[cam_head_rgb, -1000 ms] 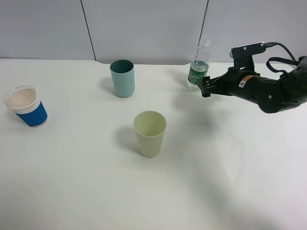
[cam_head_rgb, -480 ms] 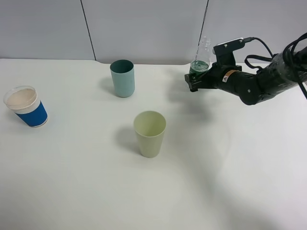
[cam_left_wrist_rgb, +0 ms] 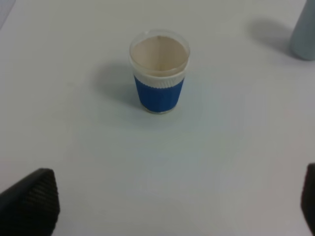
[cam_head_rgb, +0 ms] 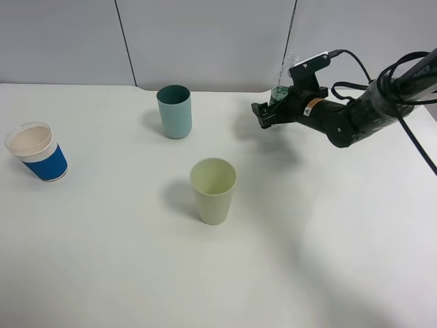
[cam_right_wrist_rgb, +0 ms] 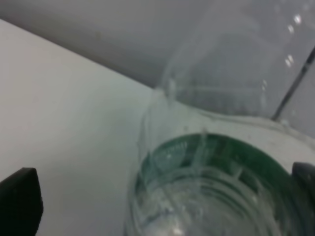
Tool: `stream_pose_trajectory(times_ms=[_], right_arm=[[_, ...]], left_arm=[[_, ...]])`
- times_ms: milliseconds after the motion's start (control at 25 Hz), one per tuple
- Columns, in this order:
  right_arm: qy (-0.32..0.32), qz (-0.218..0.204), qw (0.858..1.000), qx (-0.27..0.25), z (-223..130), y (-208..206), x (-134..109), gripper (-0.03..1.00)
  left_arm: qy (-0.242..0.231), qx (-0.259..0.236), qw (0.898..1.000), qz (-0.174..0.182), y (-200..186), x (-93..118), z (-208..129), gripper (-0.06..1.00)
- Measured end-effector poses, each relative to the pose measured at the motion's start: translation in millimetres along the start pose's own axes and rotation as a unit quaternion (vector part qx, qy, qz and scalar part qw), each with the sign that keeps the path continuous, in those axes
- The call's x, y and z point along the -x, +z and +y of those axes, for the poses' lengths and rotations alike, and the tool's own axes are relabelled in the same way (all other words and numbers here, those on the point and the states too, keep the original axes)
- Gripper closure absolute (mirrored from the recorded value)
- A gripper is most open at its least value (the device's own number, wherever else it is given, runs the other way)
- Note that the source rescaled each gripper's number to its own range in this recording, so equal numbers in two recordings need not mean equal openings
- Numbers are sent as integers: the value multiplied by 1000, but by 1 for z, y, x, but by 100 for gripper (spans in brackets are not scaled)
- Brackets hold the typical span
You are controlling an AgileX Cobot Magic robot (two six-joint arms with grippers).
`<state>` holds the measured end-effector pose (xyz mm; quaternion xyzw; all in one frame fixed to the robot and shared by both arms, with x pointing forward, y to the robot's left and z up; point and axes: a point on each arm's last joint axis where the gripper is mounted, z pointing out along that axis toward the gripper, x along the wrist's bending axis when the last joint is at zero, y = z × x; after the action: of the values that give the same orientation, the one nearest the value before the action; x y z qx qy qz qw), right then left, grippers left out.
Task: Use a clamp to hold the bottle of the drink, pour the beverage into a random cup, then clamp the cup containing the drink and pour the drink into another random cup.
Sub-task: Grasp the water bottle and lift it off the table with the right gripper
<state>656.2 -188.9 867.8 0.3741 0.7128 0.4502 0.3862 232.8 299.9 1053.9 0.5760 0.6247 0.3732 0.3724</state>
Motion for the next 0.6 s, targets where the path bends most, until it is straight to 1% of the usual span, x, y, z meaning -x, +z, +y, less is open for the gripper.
stream_pose_trajectory(times_ms=[120,360,400,440,480,560,600], right_arm=[[-4,-1,1000,14,5,6,2,-3],[-6,2,1000,10,4,6,1,-3],[-6,3,1000,8,3,6,1,-2],[-2,3,1000,6,3,6,1,3],[5,4,1000,3,2,6,1,10],[26,4,1000,-4,1,6,1,29],[40,4,999,-8,0,6,1,43]], left_arm=[[0,0,1000,0,0,0,0,-6],[0,0,1000,0,0,0,0,-6],[0,0,1000,0,0,0,0,-6],[0,0,1000,0,0,0,0,-6],[0,0,1000,0,0,0,0,-6],[0,0,1000,0,0,0,0,-6],[0,0,1000,0,0,0,0,-6]])
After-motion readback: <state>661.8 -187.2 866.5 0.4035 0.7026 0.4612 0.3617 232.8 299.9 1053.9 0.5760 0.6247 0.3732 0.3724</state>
